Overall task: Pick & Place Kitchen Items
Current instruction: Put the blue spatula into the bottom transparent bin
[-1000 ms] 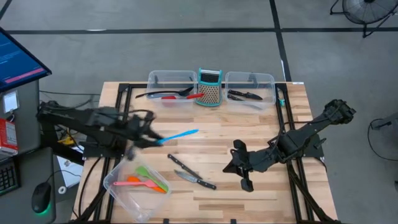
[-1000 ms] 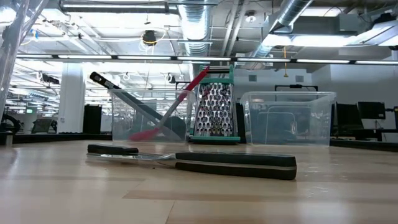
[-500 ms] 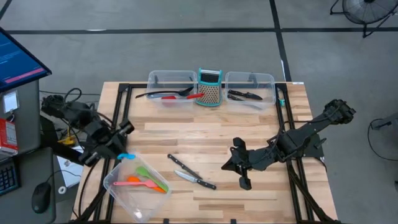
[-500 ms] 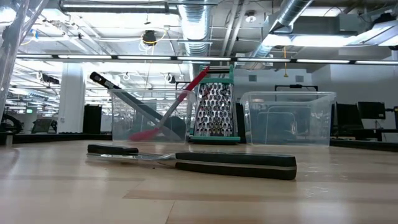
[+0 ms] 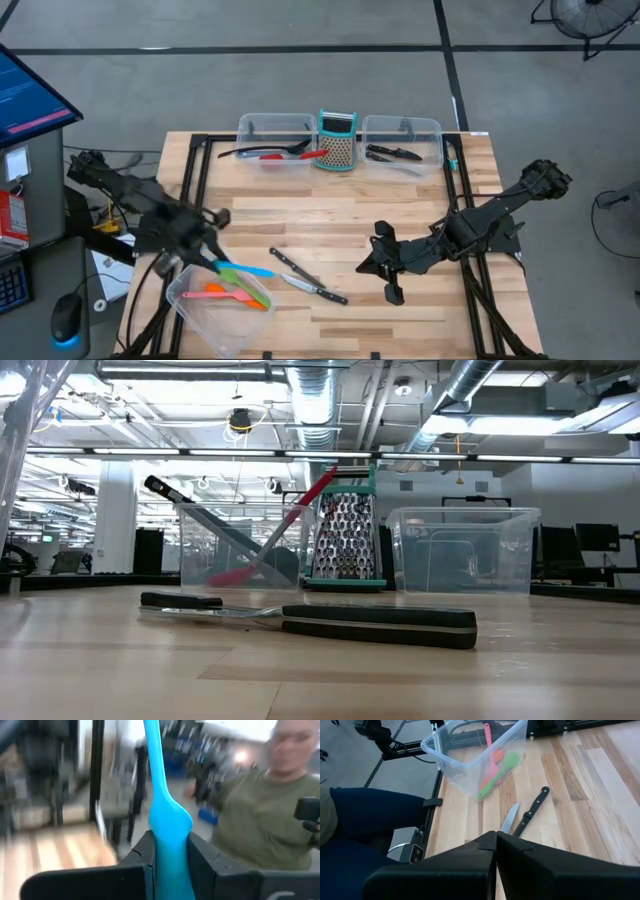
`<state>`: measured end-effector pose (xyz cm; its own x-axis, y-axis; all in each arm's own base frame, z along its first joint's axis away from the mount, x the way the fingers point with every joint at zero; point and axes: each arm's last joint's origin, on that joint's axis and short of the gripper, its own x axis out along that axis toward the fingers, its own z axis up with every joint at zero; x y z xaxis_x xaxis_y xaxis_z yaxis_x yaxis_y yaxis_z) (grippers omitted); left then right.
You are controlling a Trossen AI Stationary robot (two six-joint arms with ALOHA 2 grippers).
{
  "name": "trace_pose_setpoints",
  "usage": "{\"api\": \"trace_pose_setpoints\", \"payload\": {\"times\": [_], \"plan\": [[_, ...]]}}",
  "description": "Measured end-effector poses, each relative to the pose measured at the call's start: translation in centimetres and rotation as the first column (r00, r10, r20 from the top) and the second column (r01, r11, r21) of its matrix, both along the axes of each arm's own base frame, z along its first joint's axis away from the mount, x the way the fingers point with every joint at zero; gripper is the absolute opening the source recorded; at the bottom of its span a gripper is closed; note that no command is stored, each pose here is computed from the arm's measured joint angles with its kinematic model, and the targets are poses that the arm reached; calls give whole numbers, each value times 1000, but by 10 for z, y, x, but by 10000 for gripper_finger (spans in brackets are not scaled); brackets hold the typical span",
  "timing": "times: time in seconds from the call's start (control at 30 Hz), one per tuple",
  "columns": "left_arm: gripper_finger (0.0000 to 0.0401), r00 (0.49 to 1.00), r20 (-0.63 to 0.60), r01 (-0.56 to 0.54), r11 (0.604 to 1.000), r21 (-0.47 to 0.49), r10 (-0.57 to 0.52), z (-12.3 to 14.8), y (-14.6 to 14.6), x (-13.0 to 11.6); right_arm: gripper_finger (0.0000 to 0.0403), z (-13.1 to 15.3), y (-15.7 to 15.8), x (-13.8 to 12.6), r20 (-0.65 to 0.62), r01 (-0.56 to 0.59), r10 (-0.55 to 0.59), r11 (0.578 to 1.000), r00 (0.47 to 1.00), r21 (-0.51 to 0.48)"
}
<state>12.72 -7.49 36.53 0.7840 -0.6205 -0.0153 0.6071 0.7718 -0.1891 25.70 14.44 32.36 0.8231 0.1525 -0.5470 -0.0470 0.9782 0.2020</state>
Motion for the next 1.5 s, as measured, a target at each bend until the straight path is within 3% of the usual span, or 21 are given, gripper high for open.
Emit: {"api": "trace_pose_setpoints", "payload": {"times": [0.07, 0.23, 0.37, 0.6, 0.83, 0.97, 1.2, 1.5], "plan": [[49, 989, -147, -11, 1000, 2, 11, -12, -4, 7, 2, 0, 0, 0, -1, 0, 0, 1000, 1000, 0], [49, 903, -430, 36, 999, 16, -26, -39, -23, 12, 2, 0, 0, 0, -1, 0, 0, 1000, 1000, -1], [49, 841, -541, 59, 998, 28, -35, -49, -37, 5, 2, 0, 0, 0, -1, 1, -1, 1000, 1000, -1], [49, 706, -705, 52, 989, 136, 60, -67, -48, -28, 2, 0, 0, 0, 1, 1, -1, 1000, 1000, 0], [49, 581, -806, 83, 977, 194, 111, -81, -58, -48, 2, 0, -1, 1, 14, 41, -41, 999, 999, -24], [49, 550, -824, 83, 973, 216, 136, -85, -62, -51, 2, 0, -2, 1, 22, 62, -61, 997, 998, -36], [50, 497, -816, 21, 936, 351, 295, -98, -64, -50, 2, 0, -2, 1, 30, 80, -79, 996, 996, -46], [50, 423, -820, 10, 903, 429, 385, -113, -77, -43, 2, 0, -2, 1, 31, 75, -74, 996, 997, -55]]}}
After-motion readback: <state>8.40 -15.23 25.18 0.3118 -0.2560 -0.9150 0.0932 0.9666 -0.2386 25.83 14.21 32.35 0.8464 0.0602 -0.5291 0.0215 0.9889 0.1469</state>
